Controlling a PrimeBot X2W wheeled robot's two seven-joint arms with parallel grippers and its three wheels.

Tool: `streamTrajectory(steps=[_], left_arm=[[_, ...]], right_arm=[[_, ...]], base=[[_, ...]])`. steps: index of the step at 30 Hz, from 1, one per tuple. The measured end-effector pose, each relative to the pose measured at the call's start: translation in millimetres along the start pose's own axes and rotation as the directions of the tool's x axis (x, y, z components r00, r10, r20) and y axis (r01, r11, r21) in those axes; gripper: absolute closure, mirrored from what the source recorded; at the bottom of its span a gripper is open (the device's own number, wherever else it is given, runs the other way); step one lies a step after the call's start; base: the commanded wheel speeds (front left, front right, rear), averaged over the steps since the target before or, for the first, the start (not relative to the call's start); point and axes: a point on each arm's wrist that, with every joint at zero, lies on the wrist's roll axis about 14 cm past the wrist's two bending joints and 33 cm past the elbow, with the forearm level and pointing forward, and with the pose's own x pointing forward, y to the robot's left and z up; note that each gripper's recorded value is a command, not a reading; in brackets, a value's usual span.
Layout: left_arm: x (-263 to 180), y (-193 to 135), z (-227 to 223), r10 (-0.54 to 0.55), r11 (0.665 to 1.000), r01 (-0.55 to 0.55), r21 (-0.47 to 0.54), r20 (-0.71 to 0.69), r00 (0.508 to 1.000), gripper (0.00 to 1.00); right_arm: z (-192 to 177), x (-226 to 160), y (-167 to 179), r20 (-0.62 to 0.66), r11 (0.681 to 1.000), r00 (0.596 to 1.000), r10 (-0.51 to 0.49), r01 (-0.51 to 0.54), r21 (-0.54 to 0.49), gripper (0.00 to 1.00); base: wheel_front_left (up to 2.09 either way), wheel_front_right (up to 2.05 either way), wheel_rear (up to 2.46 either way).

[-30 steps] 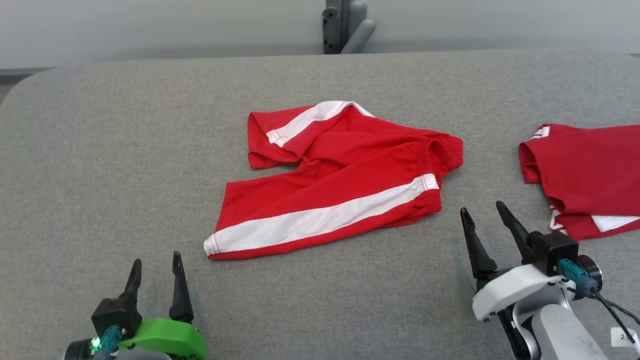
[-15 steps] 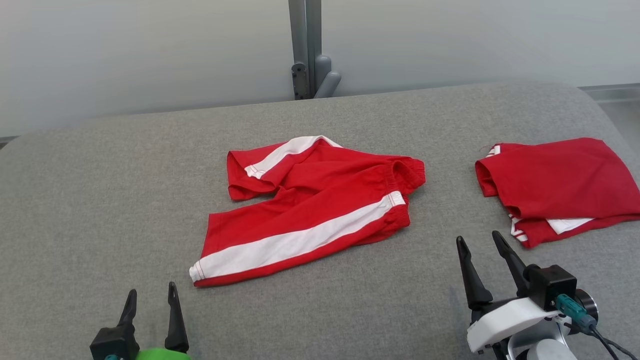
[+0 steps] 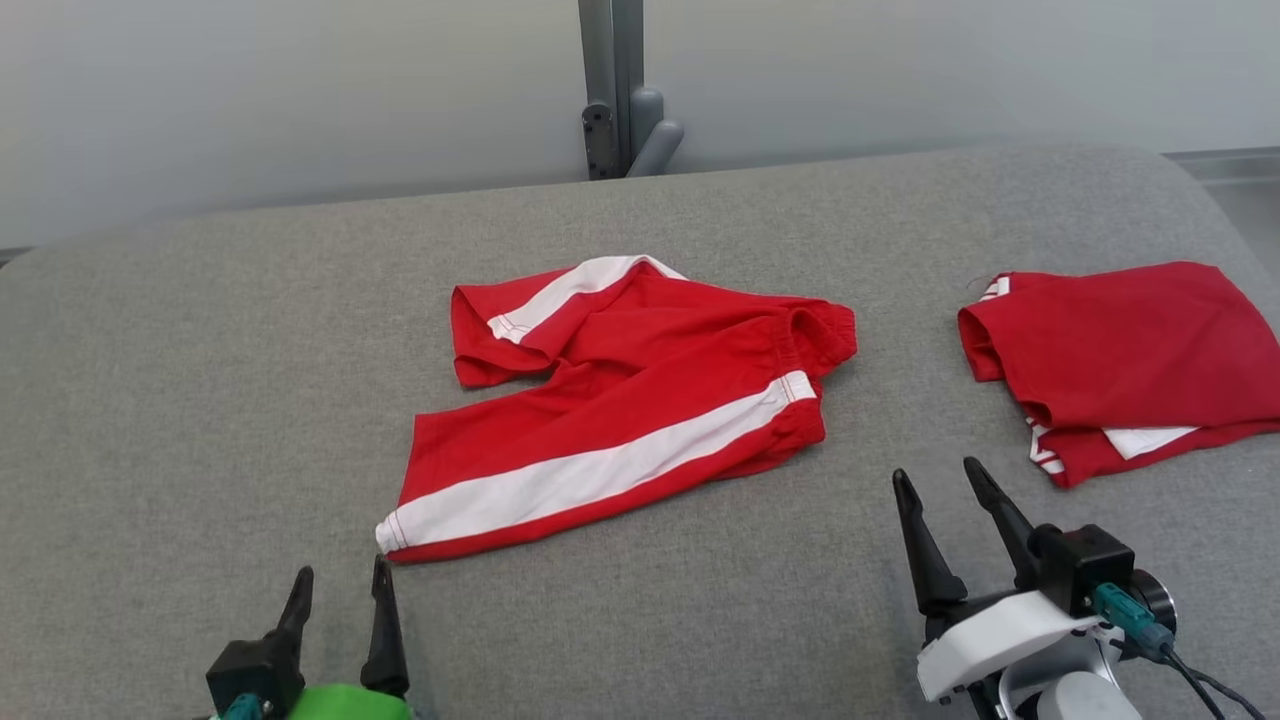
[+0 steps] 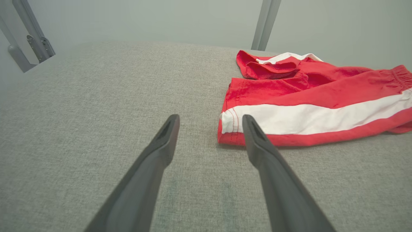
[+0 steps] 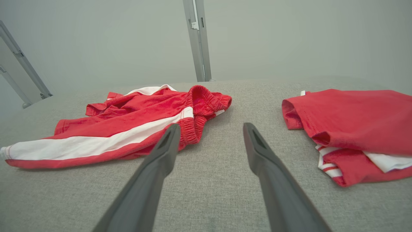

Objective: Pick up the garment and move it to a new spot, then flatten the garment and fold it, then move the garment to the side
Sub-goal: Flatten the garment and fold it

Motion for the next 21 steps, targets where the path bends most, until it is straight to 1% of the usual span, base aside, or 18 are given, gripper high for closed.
streamTrajectory(steps=[3,8,14,21], left_arm=[[10,-9,-1,-0.036,0.999,0.036,-0.027,-0.007,0.999,0.00],[23,-16,-13,-0.066,0.996,0.063,-0.064,-0.048,0.997,0.00],[30,-16,-30,-0.071,0.990,0.059,-0.126,-0.100,0.992,0.00],[33,-18,-36,-0.088,0.986,0.070,-0.152,-0.118,0.989,0.00]], right_arm=[[-3,9,4,-0.007,1.000,1.000,0.017,-0.017,0.004,0.00],[-11,22,9,-0.031,0.999,0.999,0.040,-0.039,0.011,0.00],[-22,30,10,-0.059,0.999,0.997,0.051,-0.049,0.020,0.00],[-25,33,10,-0.067,0.998,0.996,0.055,-0.054,0.019,0.00]], base=[[0.00,0.00,0.00],[0.00,0.00,0.00],[0.00,0.00,0.00],[0.00,0.00,0.00]])
